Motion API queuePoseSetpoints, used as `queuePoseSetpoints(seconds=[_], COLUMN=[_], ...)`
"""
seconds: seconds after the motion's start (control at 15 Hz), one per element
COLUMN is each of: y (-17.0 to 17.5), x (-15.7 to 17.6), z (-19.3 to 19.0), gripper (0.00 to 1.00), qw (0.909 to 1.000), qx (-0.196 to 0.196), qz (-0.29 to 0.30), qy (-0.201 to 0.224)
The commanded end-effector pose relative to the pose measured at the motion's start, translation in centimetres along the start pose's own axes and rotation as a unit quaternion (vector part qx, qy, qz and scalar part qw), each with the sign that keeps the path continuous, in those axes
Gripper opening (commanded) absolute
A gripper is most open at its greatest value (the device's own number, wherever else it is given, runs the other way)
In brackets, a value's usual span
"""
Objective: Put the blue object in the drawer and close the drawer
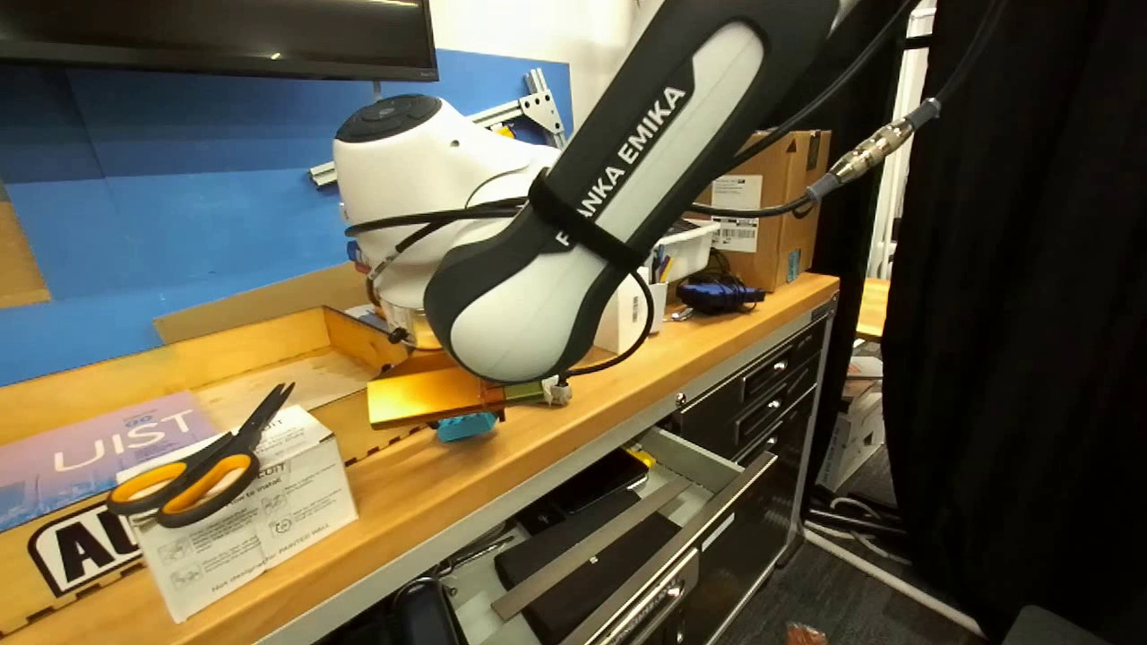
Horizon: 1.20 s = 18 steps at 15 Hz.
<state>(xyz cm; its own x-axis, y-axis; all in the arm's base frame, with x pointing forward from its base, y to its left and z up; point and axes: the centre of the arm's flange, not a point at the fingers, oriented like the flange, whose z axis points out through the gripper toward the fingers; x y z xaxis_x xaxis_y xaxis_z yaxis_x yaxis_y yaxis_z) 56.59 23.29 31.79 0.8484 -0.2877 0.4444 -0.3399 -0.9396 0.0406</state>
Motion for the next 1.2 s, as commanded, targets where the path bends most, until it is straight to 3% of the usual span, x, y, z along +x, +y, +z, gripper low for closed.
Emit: queuePoseSetpoints(seconds=[0.0, 0.53, 1.13], y=[-0.6, 3.1, 10.3], x=[0.2, -1.4, -8.4], z=[0.3, -1.5, -3.7], gripper=[0.55, 0.54, 0.54], qw=[0.9999, 0.9972, 0.9918], qx=[-0.001, -0.002, -0.009], qz=[0.014, 0.062, 0.106], qy=[-0.009, -0.041, -0.071])
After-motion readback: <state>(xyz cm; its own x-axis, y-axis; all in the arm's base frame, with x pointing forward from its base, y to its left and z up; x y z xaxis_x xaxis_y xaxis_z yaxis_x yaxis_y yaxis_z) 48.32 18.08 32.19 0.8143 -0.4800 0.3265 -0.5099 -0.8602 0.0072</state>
